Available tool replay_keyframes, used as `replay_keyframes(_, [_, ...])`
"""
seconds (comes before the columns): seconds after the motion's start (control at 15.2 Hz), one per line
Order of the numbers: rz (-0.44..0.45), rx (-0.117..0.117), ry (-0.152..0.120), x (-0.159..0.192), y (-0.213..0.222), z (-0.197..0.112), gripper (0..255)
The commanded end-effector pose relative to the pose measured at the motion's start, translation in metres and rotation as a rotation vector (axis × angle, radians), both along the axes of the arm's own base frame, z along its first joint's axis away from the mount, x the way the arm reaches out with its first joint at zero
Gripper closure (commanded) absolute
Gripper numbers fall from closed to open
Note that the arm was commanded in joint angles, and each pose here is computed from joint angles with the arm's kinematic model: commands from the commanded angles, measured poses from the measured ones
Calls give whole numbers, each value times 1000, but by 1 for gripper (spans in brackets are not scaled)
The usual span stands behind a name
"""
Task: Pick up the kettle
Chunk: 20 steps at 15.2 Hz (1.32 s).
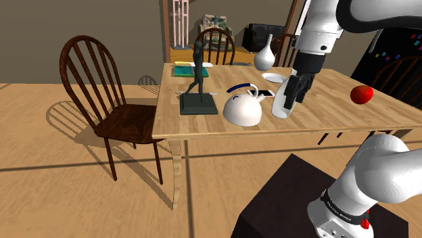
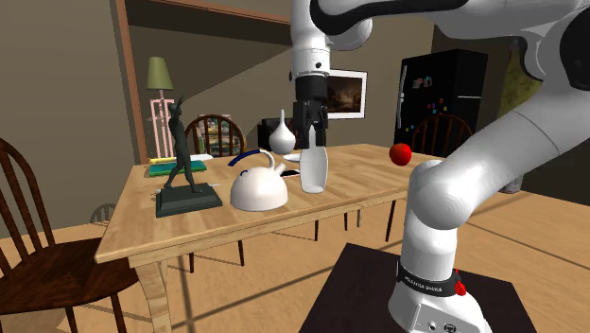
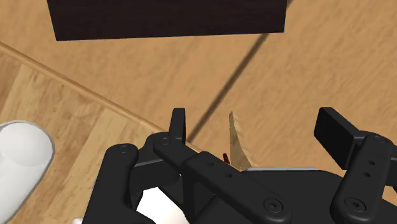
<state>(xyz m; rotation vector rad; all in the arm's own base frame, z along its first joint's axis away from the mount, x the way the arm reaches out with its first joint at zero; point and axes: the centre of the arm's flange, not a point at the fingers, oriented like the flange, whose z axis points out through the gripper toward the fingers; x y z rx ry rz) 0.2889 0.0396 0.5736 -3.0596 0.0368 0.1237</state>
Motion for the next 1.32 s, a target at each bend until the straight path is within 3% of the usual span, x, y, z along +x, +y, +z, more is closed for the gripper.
replay_keyframes(0.0, [0, 0, 0, 0, 0, 0, 0])
replay_keyframes(0.66, [446, -64, 52, 91, -83, -23, 0])
replay_keyframes(1.25, [847, -122, 99, 196, -118, -44, 0])
